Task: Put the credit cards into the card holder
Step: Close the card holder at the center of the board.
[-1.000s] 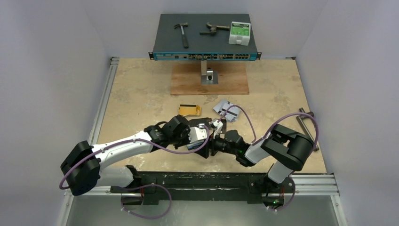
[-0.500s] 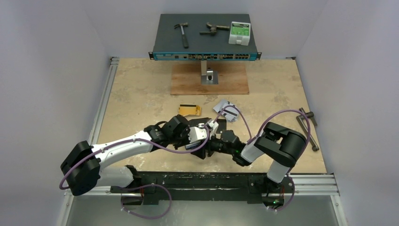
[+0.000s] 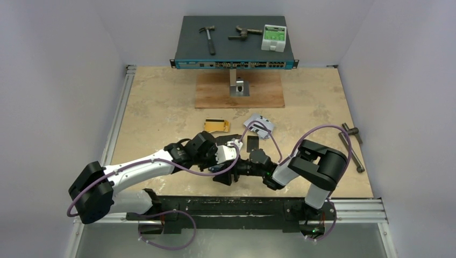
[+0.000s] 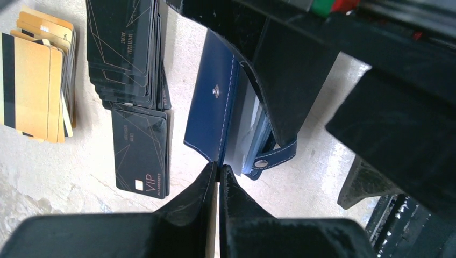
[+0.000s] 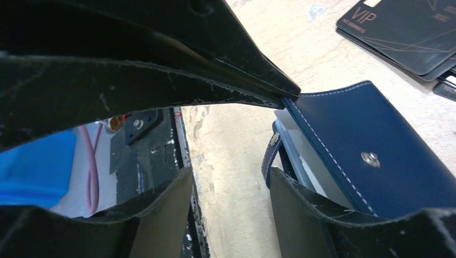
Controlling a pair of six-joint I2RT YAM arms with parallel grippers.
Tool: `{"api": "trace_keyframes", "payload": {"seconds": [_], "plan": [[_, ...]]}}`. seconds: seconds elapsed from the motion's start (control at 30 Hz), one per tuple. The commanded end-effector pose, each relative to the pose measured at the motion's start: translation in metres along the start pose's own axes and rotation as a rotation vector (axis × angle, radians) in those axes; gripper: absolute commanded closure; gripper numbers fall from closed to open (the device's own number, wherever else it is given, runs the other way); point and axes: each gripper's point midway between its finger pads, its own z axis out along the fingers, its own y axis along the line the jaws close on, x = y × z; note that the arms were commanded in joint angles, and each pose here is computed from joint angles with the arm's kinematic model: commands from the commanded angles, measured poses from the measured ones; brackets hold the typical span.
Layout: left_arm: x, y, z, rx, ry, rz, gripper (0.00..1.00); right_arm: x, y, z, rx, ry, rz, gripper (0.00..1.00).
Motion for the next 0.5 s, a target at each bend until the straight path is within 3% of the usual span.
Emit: {"api": "trace_keyframes", "payload": {"seconds": [0.0, 0.47], "plan": [[-0.021, 0.007, -0.01, -0.014, -0.057, -0.022, 1.0, -0.024, 0.042, 0.004, -0.172, -0.04, -0.098, 0.46], [-0.023, 0.012, -0.013, -0.031, -0.068, -0.017, 1.0, 0.027, 0.05, -0.031, -0.146, 0.151, -0.06, 0.52]]}}
